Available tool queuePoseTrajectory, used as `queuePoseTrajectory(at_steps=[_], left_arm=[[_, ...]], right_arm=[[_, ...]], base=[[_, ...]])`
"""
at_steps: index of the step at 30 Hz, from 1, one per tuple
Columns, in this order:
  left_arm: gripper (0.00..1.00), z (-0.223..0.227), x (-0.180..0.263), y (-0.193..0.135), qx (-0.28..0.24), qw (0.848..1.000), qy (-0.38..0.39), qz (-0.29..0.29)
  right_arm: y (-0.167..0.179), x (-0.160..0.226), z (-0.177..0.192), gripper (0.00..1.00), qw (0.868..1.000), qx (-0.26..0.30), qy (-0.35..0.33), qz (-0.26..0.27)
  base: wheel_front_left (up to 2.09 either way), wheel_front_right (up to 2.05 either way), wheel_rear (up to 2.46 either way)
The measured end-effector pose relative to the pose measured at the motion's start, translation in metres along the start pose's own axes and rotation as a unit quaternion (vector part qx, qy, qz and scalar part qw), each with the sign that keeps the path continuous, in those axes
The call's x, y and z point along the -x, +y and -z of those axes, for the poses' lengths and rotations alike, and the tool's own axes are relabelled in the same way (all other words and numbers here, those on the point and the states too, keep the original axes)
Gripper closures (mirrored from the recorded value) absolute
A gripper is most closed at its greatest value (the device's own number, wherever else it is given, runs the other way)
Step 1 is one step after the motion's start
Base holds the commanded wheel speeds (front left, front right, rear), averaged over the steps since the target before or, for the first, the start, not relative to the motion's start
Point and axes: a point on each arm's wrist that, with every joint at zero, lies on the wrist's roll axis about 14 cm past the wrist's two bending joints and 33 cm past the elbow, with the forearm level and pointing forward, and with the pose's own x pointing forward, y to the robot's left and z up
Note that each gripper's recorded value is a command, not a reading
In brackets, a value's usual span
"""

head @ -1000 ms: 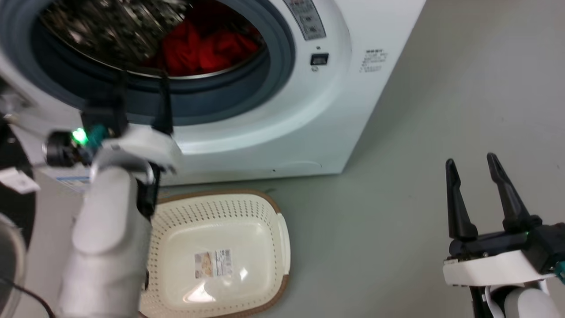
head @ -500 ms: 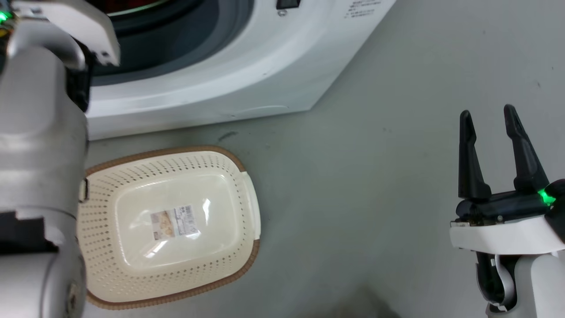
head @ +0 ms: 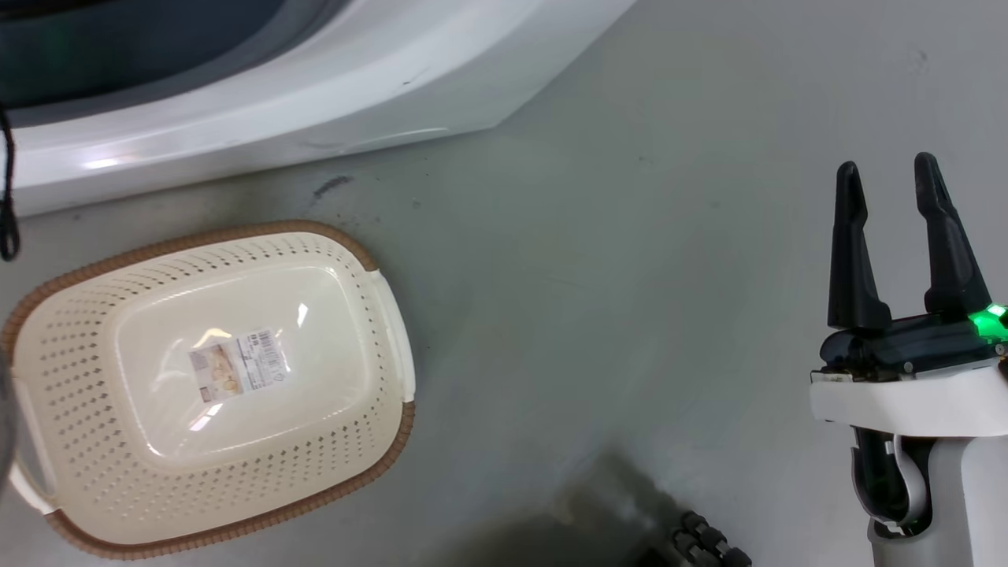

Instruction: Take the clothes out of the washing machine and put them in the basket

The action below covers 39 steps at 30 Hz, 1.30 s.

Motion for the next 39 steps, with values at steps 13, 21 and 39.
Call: queuePoseTrajectory(at_steps=[13, 21, 39], left_arm=[[0.0, 0.044, -0.04, -0.011, 0.009, 0.993, 0.116, 0.017], [0.0, 0.051, -0.045, -0.012, 0.014, 0.991, 0.13, 0.02], [1.0, 0.03, -0.026, -0.011, 0.007, 0.998, 0.06, 0.022]], right_arm=[[-0.013, -0.005, 0.021, 0.0, 1.0, 0.0, 0.025, 0.019], [-0.011, -0.005, 0.025, 0.0, 0.999, -0.003, 0.03, 0.018], [-0.01, -0.006, 0.0, 0.0, 1.0, -0.002, -0.004, 0.013]], base=[[0.0, 0.0, 0.0], [0.0, 0.0, 0.0], [0.0, 0.0, 0.0]])
